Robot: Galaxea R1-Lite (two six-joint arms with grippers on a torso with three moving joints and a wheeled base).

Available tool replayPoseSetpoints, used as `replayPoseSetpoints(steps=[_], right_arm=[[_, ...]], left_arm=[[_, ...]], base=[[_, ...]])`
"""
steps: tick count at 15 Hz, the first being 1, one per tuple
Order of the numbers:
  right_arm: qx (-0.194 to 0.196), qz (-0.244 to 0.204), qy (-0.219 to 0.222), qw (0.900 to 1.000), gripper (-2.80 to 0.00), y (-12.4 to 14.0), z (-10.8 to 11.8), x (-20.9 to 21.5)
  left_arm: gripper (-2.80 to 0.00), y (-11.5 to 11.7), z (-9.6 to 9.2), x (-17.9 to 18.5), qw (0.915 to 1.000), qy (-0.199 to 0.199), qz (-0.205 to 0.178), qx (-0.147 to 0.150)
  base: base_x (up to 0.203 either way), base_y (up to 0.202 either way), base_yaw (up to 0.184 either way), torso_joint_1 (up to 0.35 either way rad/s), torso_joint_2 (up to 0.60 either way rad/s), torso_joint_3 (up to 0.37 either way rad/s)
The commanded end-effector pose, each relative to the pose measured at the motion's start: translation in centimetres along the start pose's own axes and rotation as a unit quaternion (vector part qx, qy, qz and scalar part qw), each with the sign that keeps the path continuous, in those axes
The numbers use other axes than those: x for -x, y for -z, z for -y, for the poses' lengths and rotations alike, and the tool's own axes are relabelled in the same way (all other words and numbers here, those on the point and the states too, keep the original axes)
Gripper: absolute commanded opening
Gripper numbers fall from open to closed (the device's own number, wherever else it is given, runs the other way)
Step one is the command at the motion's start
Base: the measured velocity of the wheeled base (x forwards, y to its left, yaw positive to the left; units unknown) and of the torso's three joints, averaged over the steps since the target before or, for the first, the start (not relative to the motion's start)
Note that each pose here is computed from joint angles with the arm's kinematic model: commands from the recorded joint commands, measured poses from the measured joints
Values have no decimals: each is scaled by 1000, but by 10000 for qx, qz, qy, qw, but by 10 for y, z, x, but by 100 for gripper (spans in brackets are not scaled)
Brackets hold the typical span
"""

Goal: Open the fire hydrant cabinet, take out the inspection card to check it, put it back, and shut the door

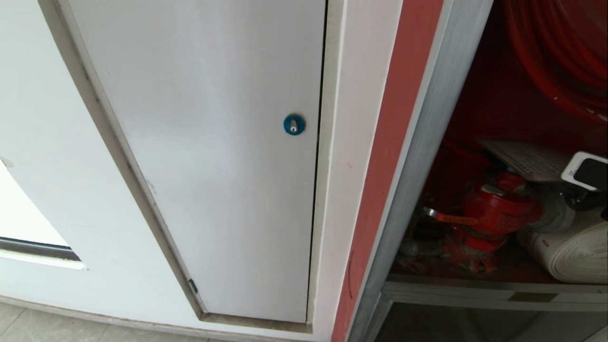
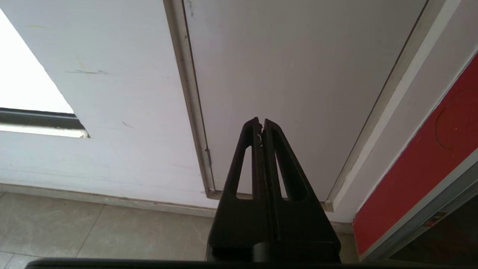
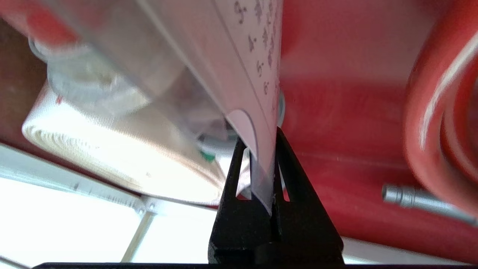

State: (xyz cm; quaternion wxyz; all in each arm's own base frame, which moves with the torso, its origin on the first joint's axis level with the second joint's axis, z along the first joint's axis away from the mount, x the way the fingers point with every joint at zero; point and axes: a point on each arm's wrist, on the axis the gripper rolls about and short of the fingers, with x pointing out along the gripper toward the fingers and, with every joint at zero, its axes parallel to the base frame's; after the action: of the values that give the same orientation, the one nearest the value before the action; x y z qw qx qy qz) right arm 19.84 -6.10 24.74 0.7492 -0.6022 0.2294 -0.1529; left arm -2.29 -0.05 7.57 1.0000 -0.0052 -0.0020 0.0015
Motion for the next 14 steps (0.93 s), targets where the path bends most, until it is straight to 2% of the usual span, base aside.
replayPoseSetpoints(steps=[1,8,14], right_arm=[[-7,-13,147,9999,-280,5,2,13],[-103,45,482,9988,-280,17,-2,55],[-489,373,1088,9922,-280,33,-8,111]], left_arm=[[-280,0,0,0,10000,-6,-5,2],[-280,0,0,0,10000,-3,-5,2],[-280,0,0,0,10000,0,-5,2]], base=[[0,0,0,0,0,0],[0,0,0,0,0,0],[0,0,0,0,0,0]])
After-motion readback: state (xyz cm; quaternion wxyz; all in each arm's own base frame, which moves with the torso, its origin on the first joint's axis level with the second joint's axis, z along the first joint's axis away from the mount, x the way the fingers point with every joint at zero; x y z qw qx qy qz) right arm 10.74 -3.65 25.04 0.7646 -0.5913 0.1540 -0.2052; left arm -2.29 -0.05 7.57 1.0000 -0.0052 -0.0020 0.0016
